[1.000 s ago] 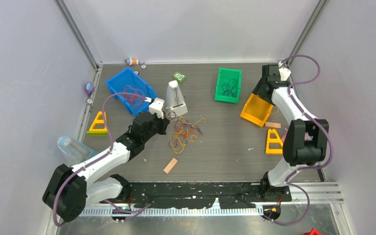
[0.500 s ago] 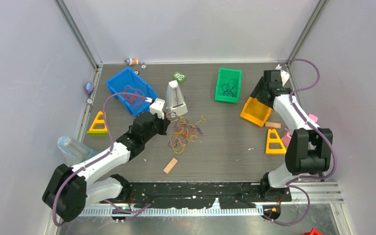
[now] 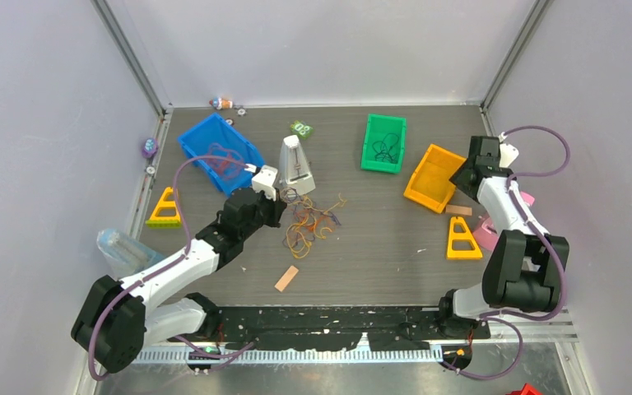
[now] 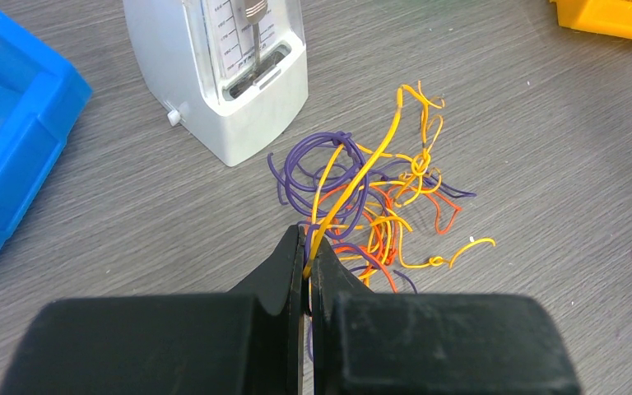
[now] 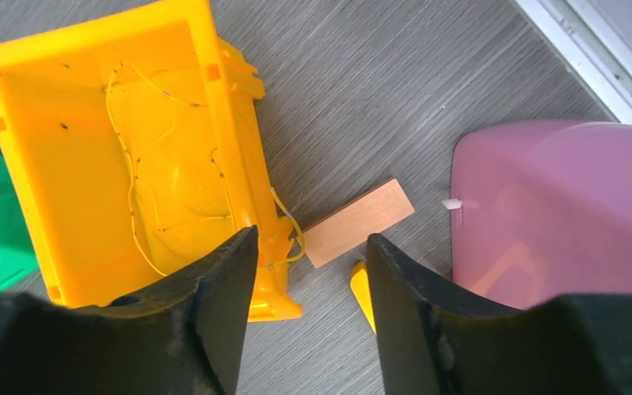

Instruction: Untangle the cables

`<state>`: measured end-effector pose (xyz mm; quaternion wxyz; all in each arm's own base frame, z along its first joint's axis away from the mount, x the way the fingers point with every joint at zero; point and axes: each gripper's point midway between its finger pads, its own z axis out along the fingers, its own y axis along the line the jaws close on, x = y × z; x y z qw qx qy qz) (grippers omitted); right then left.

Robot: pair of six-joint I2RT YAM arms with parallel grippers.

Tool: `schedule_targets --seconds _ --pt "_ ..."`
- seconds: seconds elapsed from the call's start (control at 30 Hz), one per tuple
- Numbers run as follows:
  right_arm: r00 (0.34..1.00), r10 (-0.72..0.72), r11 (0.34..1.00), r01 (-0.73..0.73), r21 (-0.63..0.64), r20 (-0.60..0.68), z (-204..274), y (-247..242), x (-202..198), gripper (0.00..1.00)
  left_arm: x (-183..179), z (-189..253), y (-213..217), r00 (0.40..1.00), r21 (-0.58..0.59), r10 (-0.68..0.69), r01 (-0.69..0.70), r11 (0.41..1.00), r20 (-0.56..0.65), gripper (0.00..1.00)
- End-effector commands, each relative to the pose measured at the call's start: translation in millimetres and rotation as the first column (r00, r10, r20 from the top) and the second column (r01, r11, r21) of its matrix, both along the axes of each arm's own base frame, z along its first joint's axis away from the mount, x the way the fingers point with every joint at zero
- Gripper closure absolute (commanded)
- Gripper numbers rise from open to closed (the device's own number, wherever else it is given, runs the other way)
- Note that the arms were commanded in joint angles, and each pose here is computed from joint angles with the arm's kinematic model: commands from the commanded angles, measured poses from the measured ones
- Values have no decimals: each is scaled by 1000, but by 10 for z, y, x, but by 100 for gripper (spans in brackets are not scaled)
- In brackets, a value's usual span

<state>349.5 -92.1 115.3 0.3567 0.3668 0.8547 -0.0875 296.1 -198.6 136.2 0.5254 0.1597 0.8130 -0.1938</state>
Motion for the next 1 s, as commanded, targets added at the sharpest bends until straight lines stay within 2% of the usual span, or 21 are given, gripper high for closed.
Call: schedule_targets --seconds 0.0,0.03,0.07,0.1,0.13,0.2,0.4,0.57,0.77,0.83,0.87,0.9,0.93,0.97 --pt "998 -4 999 2 38 57 -4 35 150 53 43 172 -68 998 -25 -20 21 999 56 100" --pt "998 -3 999 0 45 58 -26 43 165 59 43 174 -66 998 -25 -19 21 999 57 100" --pt "998 -1 999 -2 48 59 -33 47 173 70 44 175 -67 998 -25 -19 21 999 57 100" --pt "998 -1 999 -2 51 60 -36 52 178 76 41 173 -68 998 -24 -20 21 999 56 100" --pt "998 1 999 -4 52 62 -30 56 183 88 43 172 -64 998 -24 -18 19 1000 56 100" --pt "997 9 998 -14 60 72 -11 80 191 94 43 177 -63 998 -23 -18 19 1000 58 100" --pt "986 121 987 -132 90 116 63 314 394 95 52 170 -64 998 -20 -17 18 1000 56 100" --pt "983 172 981 -177 74 65 -29 470 584 95 49 166 -60 998 -17 -17 18 1000 55 100" --pt "982 188 977 -185 109 -17 -385 569 814 95 47 165 -76 998 -15 -26 27 1000 55 100" --pt "982 185 975 -179 132 -33 -484 598 864 85 36 177 -111 997 -19 -45 46 999 57 100" --pt "976 213 967 -205 154 -41 -525 652 864 69 35 182 -119 997 -21 -50 51 998 59 100" --pt "973 230 962 -223 156 -31 -491 693 859 61 14 189 -154 995 -26 -73 75 997 60 100" --pt "970 243 961 -239 142 -13 -427 702 866 44 3 194 -171 994 -31 -86 88 996 62 100" --pt "967 254 960 -255 118 20 -272 725 845 37 -5 210 -186 993 -35 -94 97 995 68 100"
